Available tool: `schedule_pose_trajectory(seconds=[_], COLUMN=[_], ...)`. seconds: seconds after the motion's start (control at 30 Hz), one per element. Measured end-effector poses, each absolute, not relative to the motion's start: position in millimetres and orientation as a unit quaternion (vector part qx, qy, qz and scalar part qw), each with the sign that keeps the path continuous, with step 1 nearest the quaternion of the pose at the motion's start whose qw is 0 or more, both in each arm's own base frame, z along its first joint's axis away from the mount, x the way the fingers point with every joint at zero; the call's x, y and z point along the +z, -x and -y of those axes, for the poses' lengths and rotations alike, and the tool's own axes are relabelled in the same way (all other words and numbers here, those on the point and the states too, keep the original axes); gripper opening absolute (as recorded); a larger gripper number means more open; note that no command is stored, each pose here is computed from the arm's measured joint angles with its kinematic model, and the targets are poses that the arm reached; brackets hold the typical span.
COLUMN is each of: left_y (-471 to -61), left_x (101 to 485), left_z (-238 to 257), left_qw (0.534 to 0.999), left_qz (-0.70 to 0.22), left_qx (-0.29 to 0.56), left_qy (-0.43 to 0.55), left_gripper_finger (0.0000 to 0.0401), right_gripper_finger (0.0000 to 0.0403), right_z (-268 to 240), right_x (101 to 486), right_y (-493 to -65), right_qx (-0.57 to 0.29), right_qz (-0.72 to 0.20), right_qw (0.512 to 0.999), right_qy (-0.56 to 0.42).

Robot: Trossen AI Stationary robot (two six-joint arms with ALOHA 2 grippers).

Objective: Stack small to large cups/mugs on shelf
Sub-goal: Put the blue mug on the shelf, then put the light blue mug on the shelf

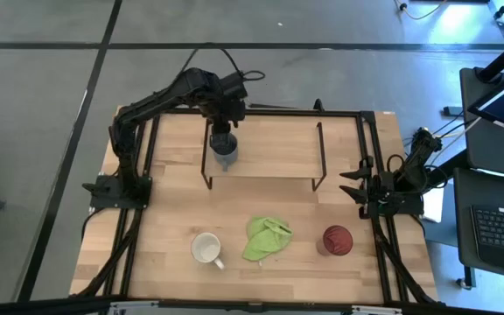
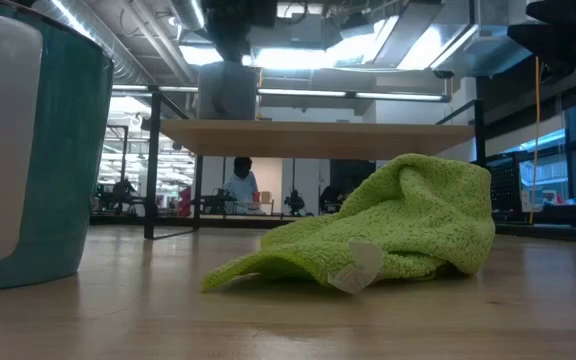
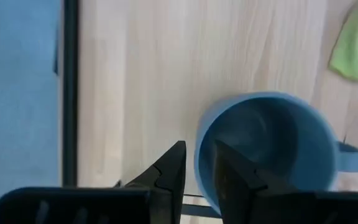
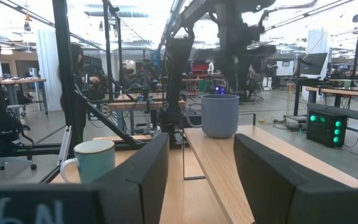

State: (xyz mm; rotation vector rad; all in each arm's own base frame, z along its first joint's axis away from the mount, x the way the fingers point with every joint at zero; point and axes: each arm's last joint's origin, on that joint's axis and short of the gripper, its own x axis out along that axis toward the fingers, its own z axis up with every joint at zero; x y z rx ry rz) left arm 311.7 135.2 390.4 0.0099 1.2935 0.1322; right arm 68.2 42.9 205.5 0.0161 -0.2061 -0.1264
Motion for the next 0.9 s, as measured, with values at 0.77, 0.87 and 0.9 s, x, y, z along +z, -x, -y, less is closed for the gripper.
schedule_pose_trajectory(seconds=[0.77, 0.87, 0.9], left_y=[-199.7, -194.1, -194.8], left_x=[373.2, 343.9, 335.9], left_z=[24.7, 51.8, 60.4], left_qw=[0.726, 0.679, 0.671], left_qz=[-0.629, -0.668, -0.673], left_qx=[0.111, 0.147, 0.154], left_qy=[0.255, 0.267, 0.270], left_gripper_finger=[0.0067, 0.0073, 0.0077], right_gripper_finger=[0.0181, 0.0181, 0.0181], right_z=[-43.0, -43.0, -43.0], right_x=[205.2, 205.3, 205.3], right_y=[-68.3, -68.3, -68.3], right_qx=[-0.063, -0.063, -0.063], right_qz=[0.102, 0.102, 0.102], right_qw=[0.993, 0.993, 0.993], right_qy=[-0.007, -0.007, -0.007])
